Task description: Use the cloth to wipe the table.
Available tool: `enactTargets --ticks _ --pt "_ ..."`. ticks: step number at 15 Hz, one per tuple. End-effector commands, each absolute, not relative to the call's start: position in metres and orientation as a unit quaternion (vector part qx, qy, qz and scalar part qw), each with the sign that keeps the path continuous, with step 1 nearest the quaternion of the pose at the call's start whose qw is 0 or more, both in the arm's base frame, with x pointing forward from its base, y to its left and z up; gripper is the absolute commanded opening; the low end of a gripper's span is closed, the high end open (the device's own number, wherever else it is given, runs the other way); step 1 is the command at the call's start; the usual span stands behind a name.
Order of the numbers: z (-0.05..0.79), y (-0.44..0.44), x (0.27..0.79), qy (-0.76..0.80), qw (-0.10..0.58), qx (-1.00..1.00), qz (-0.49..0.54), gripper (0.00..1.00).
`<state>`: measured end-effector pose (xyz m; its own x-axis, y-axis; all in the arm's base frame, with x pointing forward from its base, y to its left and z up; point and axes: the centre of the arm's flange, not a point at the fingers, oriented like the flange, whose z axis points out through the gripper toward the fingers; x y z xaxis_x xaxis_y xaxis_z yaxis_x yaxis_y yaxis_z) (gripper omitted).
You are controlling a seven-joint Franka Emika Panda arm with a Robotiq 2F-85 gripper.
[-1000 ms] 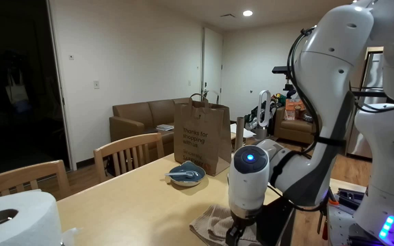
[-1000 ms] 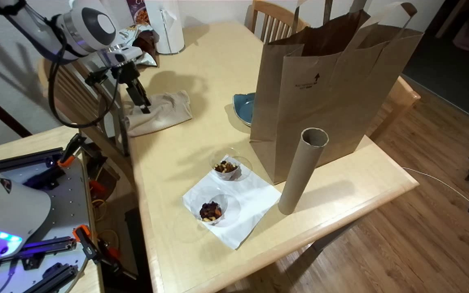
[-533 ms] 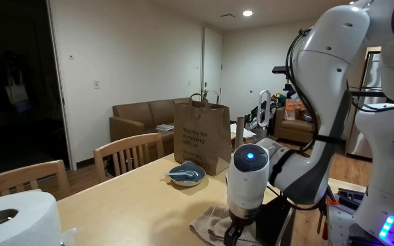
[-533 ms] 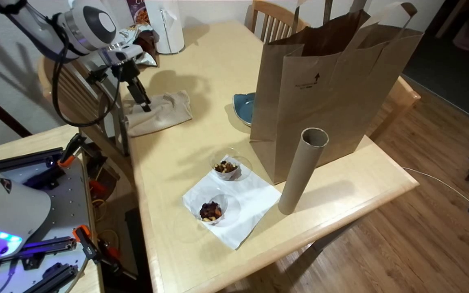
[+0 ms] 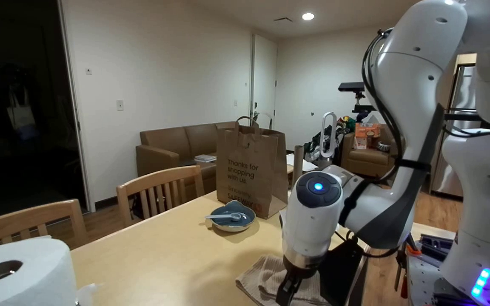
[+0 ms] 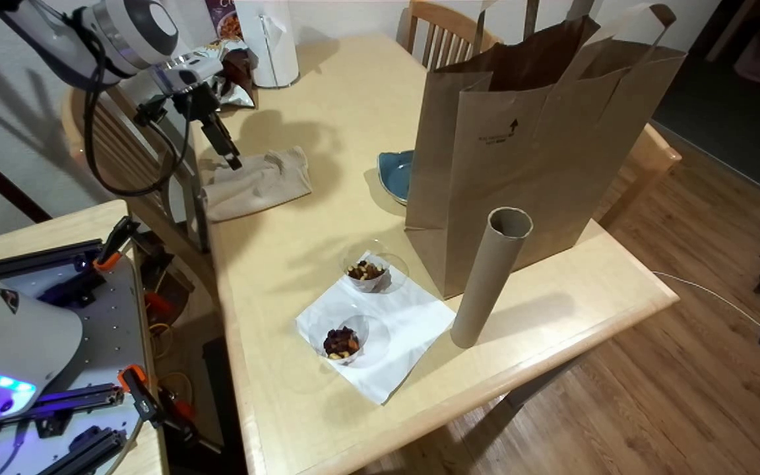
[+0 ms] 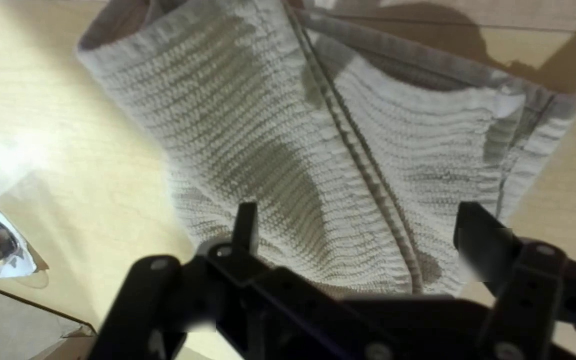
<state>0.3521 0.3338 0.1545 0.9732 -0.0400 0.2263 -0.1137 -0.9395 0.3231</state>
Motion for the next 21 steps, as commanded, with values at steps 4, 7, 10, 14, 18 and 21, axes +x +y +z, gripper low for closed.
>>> enactTargets --ticks 4,7,10,14,18,21 --pt "0.148 0.311 0.359 -0.06 0.177 0.978 0.097 1.0" --pt "0.137 0.305 0.367 -0.06 0.17 0.98 0.087 1.0" --pt "0.131 0.301 0.371 -0.064 0.161 0.982 0.079 0.67" --pt "0.13 0.299 0.371 -0.071 0.155 0.982 0.075 0.39" --pt "0.131 0.299 0.37 -0.073 0.15 0.983 0.076 0.13" --pt "0.135 0.301 0.37 -0.071 0.137 0.984 0.083 0.01"
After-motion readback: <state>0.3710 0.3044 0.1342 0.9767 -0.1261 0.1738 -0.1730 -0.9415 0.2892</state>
